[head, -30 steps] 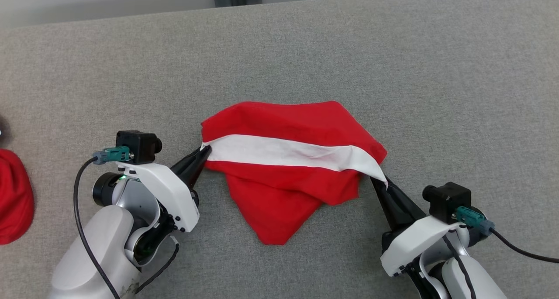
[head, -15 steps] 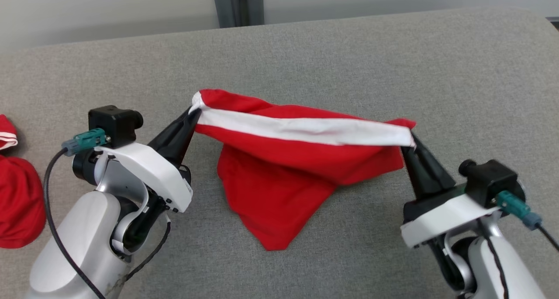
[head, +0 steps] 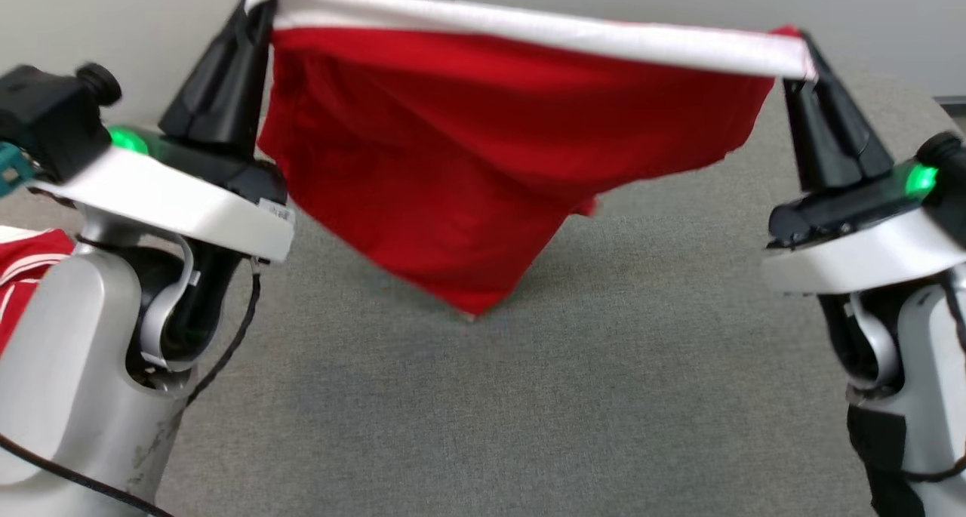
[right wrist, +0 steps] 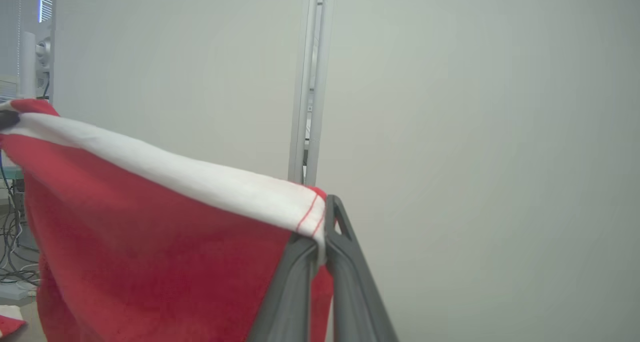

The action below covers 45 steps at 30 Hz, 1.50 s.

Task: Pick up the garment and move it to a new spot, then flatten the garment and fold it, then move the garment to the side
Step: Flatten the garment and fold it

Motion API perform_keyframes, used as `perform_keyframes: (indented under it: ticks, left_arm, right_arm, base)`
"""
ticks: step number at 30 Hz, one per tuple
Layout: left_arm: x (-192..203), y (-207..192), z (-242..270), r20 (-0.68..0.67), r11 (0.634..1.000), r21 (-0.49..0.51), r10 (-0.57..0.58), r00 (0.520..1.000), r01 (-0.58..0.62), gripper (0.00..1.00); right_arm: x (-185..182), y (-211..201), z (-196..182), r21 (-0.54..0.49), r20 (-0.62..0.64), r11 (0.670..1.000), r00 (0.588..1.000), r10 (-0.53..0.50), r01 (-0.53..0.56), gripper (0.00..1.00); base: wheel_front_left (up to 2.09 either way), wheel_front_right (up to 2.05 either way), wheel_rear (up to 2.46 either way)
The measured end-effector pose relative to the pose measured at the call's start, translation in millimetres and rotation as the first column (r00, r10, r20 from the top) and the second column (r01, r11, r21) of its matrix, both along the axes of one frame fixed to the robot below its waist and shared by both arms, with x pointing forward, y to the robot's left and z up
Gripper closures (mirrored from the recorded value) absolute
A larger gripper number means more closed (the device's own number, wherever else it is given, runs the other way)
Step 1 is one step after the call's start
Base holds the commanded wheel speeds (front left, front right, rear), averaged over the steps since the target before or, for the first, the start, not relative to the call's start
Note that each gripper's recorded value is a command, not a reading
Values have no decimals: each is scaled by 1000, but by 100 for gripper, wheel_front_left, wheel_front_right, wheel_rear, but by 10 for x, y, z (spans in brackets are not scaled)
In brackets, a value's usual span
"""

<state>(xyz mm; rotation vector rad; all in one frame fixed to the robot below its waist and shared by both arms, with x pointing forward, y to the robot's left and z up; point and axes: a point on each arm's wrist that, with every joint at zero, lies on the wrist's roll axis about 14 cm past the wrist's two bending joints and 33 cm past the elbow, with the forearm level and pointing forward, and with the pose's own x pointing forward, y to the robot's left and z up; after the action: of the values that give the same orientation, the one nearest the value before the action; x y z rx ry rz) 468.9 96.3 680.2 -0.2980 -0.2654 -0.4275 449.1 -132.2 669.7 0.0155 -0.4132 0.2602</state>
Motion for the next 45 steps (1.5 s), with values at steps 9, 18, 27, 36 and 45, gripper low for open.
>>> perform_keyframes:
  ticks: [9,18,27,36,45]
  left_arm:
    - [-368,-8,825,234,1000,18,19,972,-24,100]
    - [-397,-29,825,212,999,22,21,977,-26,100]
    - [218,-53,568,93,999,44,16,996,-20,100]
    - [1132,-83,392,-16,995,87,53,998,-51,100]
    - [1808,-122,71,15,993,95,76,997,-77,100]
  right_arm:
    - [-235,15,839,-14,215,1000,976,8,-5,100]
    - [-209,50,833,15,170,999,985,31,-34,100]
    - [425,60,679,55,44,996,997,68,-70,100]
    - [1274,70,814,30,9,999,999,45,-45,100]
    - [1984,166,665,29,-4,999,1000,23,-23,100]
  base:
    - [0,0,0]
    - [0,0,0]
    - [0,0,0]
    - [0,0,0]
    - [0,0,0]
